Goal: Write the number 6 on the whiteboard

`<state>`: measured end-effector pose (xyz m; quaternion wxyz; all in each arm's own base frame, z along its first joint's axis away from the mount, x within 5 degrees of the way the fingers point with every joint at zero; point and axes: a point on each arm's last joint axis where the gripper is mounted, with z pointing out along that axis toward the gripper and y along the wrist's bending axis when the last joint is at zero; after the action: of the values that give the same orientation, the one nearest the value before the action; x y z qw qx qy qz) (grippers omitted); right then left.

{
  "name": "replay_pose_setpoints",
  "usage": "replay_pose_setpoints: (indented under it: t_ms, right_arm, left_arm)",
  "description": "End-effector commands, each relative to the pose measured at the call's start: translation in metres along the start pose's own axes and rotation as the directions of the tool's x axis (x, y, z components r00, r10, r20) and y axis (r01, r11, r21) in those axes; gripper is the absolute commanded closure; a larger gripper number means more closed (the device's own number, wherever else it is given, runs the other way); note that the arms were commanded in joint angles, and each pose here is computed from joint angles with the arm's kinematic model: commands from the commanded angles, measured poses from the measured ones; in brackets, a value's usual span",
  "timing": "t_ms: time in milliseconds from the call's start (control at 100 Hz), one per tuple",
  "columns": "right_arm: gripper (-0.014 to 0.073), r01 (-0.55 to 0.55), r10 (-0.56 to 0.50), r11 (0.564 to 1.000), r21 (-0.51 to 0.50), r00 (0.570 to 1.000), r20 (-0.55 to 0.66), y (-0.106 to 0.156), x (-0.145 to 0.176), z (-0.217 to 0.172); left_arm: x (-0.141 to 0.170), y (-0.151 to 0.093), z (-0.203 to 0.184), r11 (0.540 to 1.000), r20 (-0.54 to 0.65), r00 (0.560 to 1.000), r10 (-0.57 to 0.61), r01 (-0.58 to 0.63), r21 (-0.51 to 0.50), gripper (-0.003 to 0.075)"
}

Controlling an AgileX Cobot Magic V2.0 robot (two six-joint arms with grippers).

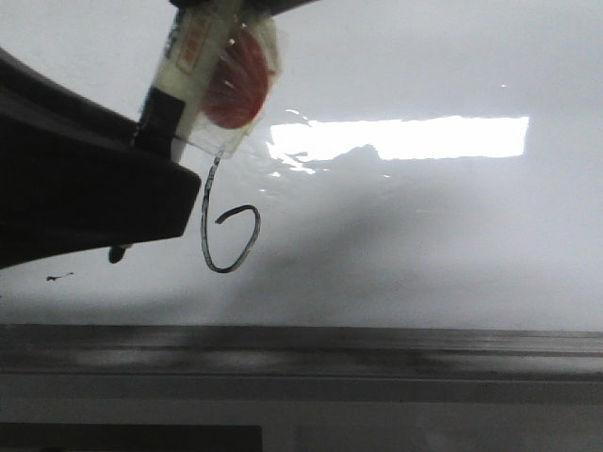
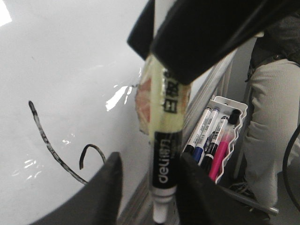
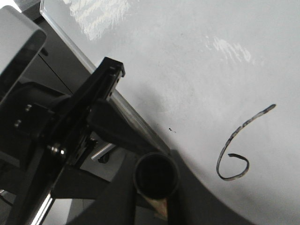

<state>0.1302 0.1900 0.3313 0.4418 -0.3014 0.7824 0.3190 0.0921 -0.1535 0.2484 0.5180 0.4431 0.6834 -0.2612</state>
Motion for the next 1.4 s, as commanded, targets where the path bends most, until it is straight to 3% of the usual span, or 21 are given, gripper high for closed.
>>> replay_pose_setpoints:
  t_ms: [0,20,240,330,430,500,580,680,750,820,1280,1350,1390]
  right_arm:
    - [0.0659,0.005,-0.003,1.0,-0.018,0.995,0.098,0.004,-0.015,-0.006]
    - [0.0659,0.005,-0.003,1.0,-0.018,0.996,0.095,0.004,-0.015,-0.006]
    - [0.0634,0.007,-0.006,1.0,-0.016,0.997,0.078,0.003,-0.013,-0.006]
    - [0.0451,0.01,-0.009,1.0,-0.015,0.997,0.076,0.003,-0.013,-0.006]
    - [0.0152,0.012,-0.012,1.0,0.004,0.998,0.069,-0.001,-0.013,-0.006]
    - [0.0062,0.003,-0.004,1.0,0.025,0.999,0.049,-0.006,-0.012,-0.006]
    - [0.0075,-0.003,0.002,0.999,0.041,1.0,0.021,-0.009,-0.01,-0.006]
    - [0.012,-0.006,0.006,0.999,0.049,1.0,-0.005,-0.011,-0.008,-0.007]
    - [0.014,-0.007,0.008,0.999,0.05,1.0,-0.017,-0.011,-0.007,-0.007]
    - [0.0148,-0.009,0.01,0.999,0.05,1.0,-0.019,-0.011,-0.006,-0.007]
    - [0.0148,-0.03,0.031,0.999,0.044,0.999,-0.016,-0.01,-0.007,-0.007]
    - [0.0148,-0.03,0.031,0.999,0.044,0.999,-0.016,-0.01,-0.007,-0.007]
    - [0.0148,-0.03,0.031,0.999,0.044,0.999,-0.016,-0.01,-0.007,-0.007]
  left_arm:
    - [-0.018,0.001,0.003,1.0,0.109,0.994,-0.026,0.026,0.002,0.0704]
    - [-0.018,0.001,0.004,0.999,0.11,0.993,-0.032,0.032,0.002,0.0742]
    - [-0.02,0.002,0.005,0.998,0.134,0.989,-0.07,0.07,-0.001,0.0739]
    - [-0.019,0.002,0.005,0.995,0.13,0.987,-0.096,0.098,-0.003,0.0739]
    - [-0.018,0.006,0.005,0.974,0.12,0.968,-0.222,0.226,-0.021,0.0739]
    - [-0.017,0.007,0.005,0.954,0.115,0.949,-0.294,0.299,-0.031,0.0739]
    - [-0.014,0.014,0.004,0.906,0.113,0.906,-0.409,0.418,-0.071,0.0739]
    - [-0.006,0.029,0.003,0.765,0.122,0.78,-0.614,0.626,-0.154,0.0739]
    - [0.0,0.038,0.001,0.681,0.125,0.707,-0.696,0.705,-0.2,0.0739]
    - [0.005,0.042,0.0,0.633,0.107,0.666,-0.738,0.738,-0.233,0.0739]
    - [0.012,0.041,-0.001,0.611,0.038,0.64,-0.768,0.749,-0.256,0.0736]
    - [0.012,0.041,-0.001,0.611,0.028,0.638,-0.769,0.749,-0.257,0.0692]
    - [0.012,0.041,-0.001,0.611,0.028,0.638,-0.769,0.749,-0.257,0.0618]
